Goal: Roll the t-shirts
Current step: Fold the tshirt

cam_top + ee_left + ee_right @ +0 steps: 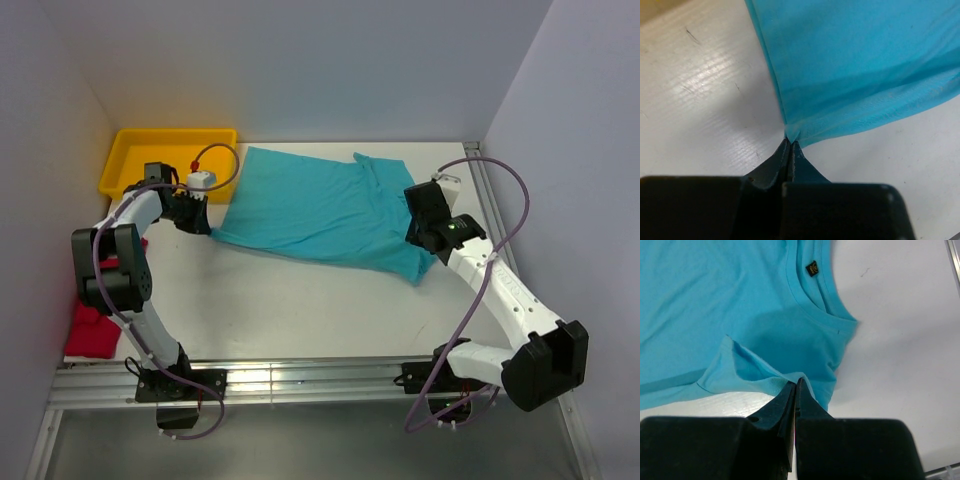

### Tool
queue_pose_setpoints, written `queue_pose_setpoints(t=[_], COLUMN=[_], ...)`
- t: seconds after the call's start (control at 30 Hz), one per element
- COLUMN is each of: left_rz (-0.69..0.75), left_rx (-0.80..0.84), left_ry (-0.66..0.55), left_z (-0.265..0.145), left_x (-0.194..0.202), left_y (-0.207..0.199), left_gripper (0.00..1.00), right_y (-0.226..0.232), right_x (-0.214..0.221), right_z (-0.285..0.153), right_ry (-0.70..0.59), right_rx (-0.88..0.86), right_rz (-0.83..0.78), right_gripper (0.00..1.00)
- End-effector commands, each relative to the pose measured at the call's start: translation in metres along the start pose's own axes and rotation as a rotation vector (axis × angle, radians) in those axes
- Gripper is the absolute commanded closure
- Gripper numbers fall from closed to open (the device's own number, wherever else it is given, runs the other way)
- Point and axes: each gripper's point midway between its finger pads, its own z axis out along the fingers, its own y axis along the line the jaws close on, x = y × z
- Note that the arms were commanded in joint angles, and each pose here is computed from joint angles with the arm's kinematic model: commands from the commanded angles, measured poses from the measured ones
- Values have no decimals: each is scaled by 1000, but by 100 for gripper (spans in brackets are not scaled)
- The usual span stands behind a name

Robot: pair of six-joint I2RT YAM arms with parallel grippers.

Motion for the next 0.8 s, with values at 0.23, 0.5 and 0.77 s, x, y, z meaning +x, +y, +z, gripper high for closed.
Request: queue_pose_setpoints(t=[0.23,0.5,0.77], left_rz=[-14,-27,-40], left_rx=[-20,-50,-71], left_ry=[-33,-33,-47], left_z=[11,20,19], left_x=[-33,-44,-54], left_y=[-1,4,6], left_gripper=[100,100,100], right_y=[12,10,11], right_x=[-48,-53,-61], right_z=[1,10,10], right_ry=[-114,-122,-135], right_rx=[6,49,45], right_rz=[4,-13,-5], right_gripper=[100,100,100])
